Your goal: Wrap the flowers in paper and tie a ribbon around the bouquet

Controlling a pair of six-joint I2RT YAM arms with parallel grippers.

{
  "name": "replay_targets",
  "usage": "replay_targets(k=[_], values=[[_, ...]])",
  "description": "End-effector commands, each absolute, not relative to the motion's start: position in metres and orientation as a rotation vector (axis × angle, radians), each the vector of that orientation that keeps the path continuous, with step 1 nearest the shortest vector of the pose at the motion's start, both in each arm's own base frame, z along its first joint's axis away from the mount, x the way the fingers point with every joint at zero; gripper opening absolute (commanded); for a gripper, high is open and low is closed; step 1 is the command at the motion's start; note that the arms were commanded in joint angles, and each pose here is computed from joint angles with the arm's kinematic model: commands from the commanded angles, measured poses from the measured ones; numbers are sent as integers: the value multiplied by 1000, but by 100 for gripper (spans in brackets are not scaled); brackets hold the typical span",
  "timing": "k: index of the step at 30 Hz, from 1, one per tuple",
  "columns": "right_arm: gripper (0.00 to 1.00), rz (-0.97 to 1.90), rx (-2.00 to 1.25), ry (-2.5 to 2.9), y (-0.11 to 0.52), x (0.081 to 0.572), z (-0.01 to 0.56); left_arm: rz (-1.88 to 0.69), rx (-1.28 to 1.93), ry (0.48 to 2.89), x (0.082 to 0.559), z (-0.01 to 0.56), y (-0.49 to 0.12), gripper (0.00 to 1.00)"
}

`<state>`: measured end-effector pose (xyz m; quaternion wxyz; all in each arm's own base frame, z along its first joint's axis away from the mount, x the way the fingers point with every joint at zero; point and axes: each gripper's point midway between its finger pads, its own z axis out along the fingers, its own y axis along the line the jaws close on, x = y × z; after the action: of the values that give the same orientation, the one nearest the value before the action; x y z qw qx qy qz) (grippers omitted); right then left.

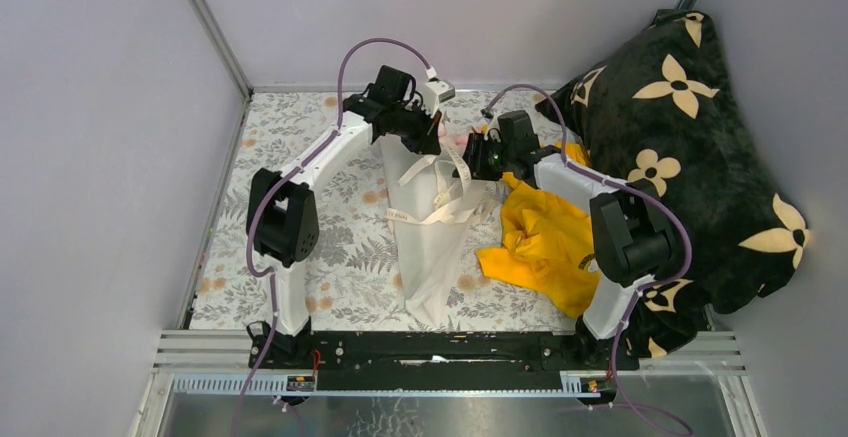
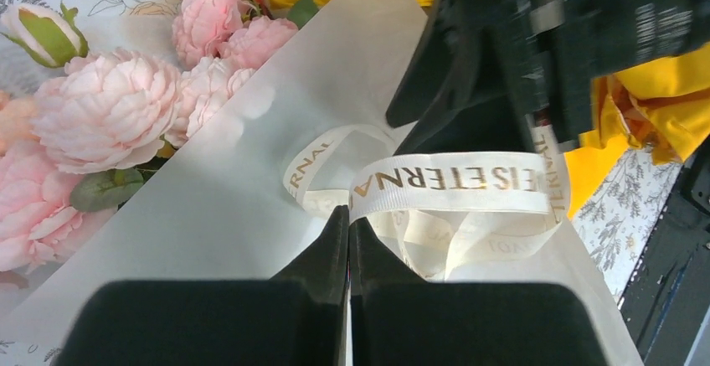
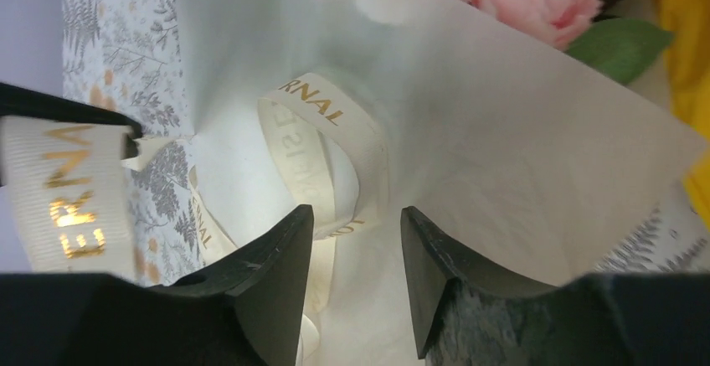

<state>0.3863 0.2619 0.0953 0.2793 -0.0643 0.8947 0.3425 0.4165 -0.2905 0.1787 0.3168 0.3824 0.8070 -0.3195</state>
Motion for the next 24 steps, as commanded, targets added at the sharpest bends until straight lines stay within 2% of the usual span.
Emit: replay_targets(k=[1, 4, 8, 11, 14, 16, 18, 22, 24], values=[[55, 725, -99, 2296, 239, 405, 139, -776, 984, 2007, 436, 199, -295, 0], [62, 642, -82, 2277, 227, 408, 145, -726, 991, 2000, 443, 196, -293, 0], [66, 466, -39, 2272, 203, 416, 148, -679, 1017, 1999, 445, 189, -295, 0], [65, 256, 20, 2306, 174, 420, 142, -615, 1025, 2012, 451, 181, -292, 0], [59, 122, 29, 2341, 157, 420, 136, -583, 1043, 2007, 452, 178, -291, 0], [52, 162, -7, 2323, 162, 419, 142, -567, 1071, 1996, 449, 177, -295, 0], [47, 325, -66, 2221, 184, 421, 165, -559, 1096, 1981, 446, 177, -302, 0], [47, 571, -220, 2098, 222, 408, 193, -551, 1113, 1969, 446, 176, -310, 0], [52, 637, -286, 2052, 238, 403, 197, -517, 1102, 1971, 452, 175, -307, 0]])
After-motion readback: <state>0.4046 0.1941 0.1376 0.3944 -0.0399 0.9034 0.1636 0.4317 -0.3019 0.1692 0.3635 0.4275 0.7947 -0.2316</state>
